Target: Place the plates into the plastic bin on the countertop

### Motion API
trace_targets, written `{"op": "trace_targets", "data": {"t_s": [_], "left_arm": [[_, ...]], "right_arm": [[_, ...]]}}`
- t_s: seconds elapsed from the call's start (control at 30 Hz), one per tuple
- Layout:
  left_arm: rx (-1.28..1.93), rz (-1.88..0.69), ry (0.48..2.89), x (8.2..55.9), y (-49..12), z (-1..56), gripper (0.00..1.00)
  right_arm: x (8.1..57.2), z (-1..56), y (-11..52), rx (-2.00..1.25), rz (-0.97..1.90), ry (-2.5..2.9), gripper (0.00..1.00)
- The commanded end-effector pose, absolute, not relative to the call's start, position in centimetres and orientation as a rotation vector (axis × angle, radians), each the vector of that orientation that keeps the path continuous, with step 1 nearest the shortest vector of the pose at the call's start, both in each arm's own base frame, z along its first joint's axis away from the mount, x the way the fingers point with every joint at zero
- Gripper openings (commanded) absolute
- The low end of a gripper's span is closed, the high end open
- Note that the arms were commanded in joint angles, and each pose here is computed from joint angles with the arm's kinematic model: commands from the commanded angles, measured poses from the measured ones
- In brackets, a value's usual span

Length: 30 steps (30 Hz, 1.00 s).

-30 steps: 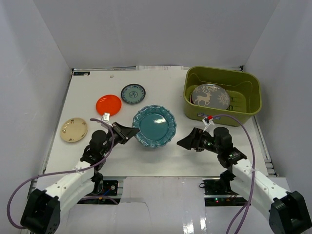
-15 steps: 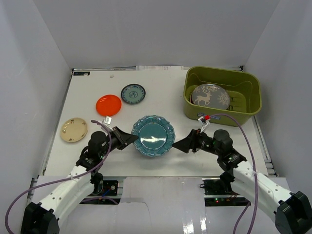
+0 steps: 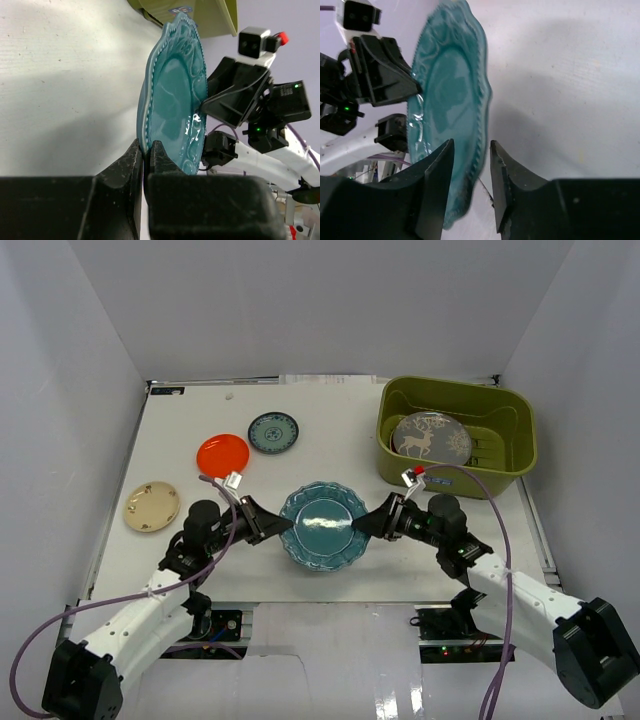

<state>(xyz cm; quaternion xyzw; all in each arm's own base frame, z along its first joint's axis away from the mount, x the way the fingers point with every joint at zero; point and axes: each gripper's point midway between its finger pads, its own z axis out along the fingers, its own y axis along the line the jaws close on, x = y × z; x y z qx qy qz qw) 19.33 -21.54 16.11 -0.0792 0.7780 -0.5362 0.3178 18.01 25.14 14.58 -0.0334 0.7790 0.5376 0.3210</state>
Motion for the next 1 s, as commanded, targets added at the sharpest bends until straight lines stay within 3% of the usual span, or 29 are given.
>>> {"op": "trace_targets", "data": {"t_s": [0.0,0.03,0.1,0.13,0.23,0.27,0.4,0.5,0.7,0.97], "left_arm": [[-0.03,-1.537,1.837,19.2,-22.7,23.2,0.0],[-0.017,-1.531,1.83,19.2,-22.7,23.4,0.0],[0.005,-1.526,1.814,19.3,-22.8,24.4,0.09],[0.018,-1.506,1.806,19.4,-22.7,24.7,0.12],[0.054,-1.482,1.782,19.4,-22.6,26.6,0.25],[0.085,-1.453,1.774,19.5,-22.5,27.5,0.42],[0.129,-1.275,1.787,20.0,-21.1,29.6,0.77],[0.14,-1.097,1.783,20.5,-19.2,31.1,0.94],[0.15,-0.854,1.777,20.5,-15.9,31.5,0.98],[0.046,-0.685,1.816,21.3,-13.1,27.5,0.98]], "right_arm": [[19.7,19.9,26.1,-0.096,1.461,1.879,0.37],[19.8,20.3,26.2,-0.099,1.461,1.874,0.3],[20.1,20.2,26.3,-0.08,1.452,1.895,0.11],[20.3,20.4,26.3,-0.071,1.452,1.892,0.08],[20.9,22.5,26.5,-0.079,1.464,1.854,0.08],[21.4,24.6,26.6,-0.091,1.471,1.81,0.08],[24.1,30.4,24.5,-0.065,1.437,1.695,0.08],[26.9,34.5,21.1,0.009,1.383,1.623,0.08],[32.9,37.1,11.8,0.233,1.199,1.554,0.08],[37.8,30.5,-0.4,0.552,0.653,1.642,0.08]]}}
